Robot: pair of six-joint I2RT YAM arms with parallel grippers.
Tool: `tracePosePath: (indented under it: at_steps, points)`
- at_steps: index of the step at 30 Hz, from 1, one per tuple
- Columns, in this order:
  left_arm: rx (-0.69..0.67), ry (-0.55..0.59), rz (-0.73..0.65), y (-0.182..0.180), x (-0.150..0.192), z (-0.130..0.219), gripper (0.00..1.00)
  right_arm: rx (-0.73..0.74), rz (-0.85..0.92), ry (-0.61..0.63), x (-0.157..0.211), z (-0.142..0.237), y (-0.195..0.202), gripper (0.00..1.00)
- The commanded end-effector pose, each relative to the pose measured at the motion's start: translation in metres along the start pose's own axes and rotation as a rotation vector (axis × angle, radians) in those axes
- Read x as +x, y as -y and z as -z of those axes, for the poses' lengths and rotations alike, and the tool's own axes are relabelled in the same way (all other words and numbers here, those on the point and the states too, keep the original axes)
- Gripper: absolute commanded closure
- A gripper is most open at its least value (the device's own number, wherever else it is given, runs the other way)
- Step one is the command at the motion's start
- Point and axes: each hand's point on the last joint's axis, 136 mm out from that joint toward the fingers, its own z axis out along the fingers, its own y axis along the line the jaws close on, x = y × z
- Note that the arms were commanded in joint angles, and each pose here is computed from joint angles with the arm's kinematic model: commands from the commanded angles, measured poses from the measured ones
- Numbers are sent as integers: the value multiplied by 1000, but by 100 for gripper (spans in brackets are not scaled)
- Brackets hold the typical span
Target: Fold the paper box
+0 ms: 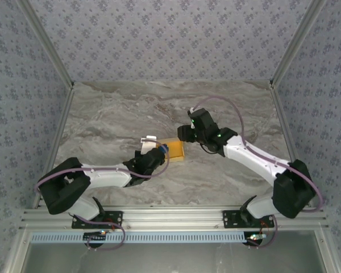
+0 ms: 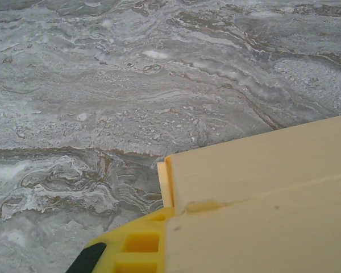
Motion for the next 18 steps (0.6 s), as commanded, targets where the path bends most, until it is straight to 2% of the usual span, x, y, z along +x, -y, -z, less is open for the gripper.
tracePosePath:
  at_steps: [1, 9, 18]
  points:
    - [-19, -17, -43, -2, 3, -2, 100, -37, -3, -102, 12, -4, -12, 43]
    - [-17, -19, -46, -1, 4, 0, 95, -11, -25, -156, 36, -16, -8, 44]
    - [-3, -29, -53, 1, 5, 6, 77, 17, -12, -174, 49, -20, -6, 44]
